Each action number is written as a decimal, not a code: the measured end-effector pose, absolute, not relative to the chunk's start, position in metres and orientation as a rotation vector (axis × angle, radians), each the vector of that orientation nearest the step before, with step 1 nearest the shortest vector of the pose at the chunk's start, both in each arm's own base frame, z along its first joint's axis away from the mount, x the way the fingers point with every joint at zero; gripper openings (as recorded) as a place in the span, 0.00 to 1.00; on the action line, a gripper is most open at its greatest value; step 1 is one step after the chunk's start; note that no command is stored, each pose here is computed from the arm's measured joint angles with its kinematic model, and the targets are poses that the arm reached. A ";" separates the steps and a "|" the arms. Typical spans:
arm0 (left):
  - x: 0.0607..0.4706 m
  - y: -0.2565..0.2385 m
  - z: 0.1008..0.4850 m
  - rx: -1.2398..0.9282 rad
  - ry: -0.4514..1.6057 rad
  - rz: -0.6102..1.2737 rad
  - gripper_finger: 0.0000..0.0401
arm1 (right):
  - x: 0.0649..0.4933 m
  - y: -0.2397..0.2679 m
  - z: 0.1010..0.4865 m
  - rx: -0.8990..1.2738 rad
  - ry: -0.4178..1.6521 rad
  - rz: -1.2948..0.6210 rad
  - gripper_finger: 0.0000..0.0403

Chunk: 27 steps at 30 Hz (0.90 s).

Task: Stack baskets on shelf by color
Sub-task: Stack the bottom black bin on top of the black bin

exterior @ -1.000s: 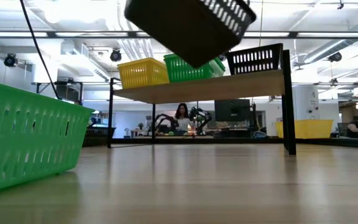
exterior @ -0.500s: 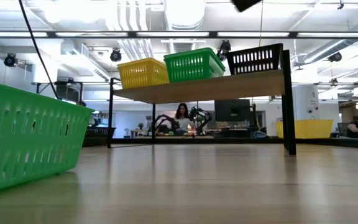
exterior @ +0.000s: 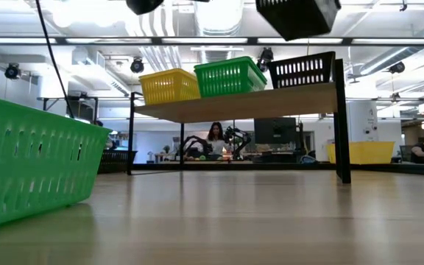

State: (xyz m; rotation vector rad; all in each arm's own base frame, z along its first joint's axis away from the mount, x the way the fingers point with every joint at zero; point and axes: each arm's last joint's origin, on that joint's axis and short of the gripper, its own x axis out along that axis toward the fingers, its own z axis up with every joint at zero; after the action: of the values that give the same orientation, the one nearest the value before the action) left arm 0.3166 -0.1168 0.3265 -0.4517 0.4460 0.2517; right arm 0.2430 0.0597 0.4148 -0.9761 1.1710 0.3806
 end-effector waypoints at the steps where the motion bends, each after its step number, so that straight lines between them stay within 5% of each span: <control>1: 0.320 -0.118 0.325 -0.457 0.438 0.248 0.58 | 0.242 0.056 0.410 -1.034 1.196 0.389 0.02; 27: 0.333 -0.115 0.324 -0.495 0.358 0.262 0.58 | 0.232 -0.003 0.349 -0.969 1.315 0.510 0.02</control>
State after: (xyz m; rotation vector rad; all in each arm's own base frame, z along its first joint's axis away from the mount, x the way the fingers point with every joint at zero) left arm 0.3333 -0.1146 0.3237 -0.4946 0.3580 0.2616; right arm 0.2316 -0.0035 0.3489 -0.9689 1.3152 0.5100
